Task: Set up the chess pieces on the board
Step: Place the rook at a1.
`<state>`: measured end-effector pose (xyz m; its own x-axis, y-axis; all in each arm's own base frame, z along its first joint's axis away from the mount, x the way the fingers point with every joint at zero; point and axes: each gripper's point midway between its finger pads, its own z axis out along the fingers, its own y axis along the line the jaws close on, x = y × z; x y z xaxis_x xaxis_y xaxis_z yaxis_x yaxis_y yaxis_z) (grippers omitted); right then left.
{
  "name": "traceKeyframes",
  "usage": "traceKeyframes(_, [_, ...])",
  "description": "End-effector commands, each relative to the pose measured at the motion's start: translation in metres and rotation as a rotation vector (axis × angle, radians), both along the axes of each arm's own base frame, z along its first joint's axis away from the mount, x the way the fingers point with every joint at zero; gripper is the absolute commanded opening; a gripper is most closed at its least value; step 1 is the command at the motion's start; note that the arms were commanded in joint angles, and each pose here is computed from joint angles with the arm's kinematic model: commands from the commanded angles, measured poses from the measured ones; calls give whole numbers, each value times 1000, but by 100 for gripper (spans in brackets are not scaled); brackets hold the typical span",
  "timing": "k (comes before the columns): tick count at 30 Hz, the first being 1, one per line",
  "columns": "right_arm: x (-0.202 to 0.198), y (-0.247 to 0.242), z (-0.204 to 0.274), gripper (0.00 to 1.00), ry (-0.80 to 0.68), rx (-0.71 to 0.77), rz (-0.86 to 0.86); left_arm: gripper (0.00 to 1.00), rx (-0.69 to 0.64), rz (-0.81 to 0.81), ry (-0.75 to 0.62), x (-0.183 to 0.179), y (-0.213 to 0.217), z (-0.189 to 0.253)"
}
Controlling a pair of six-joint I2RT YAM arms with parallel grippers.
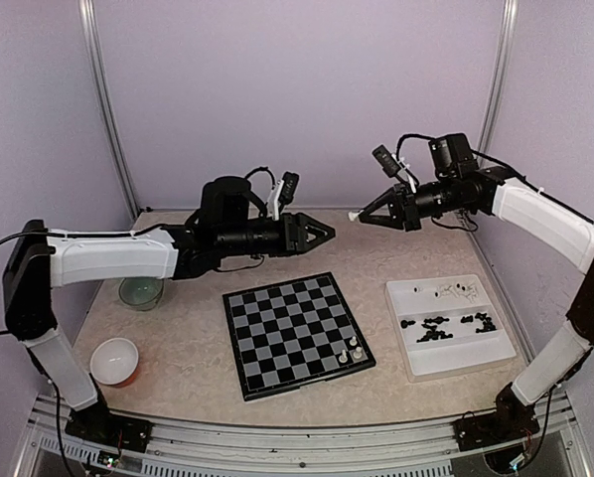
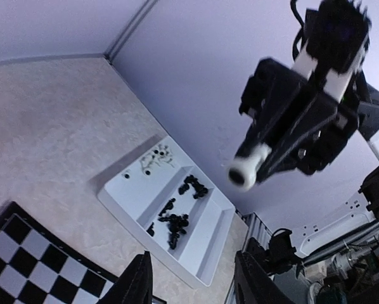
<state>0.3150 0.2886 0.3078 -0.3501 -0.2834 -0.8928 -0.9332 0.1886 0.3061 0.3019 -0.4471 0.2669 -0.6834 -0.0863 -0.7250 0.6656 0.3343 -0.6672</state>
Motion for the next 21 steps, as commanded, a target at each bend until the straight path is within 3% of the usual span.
traceKeyframes(1, [-20,23,-41,4,-121,-229,48,46,158,221,-83,26,68,12])
traceKeyframes(7, [-53,65,-89,4,-223,-464,169,47,187,461,-60,50,138,16])
traceKeyframes(21, [-140,140,-172,4,-330,-755,494,48,221,475,-75,41,154,9])
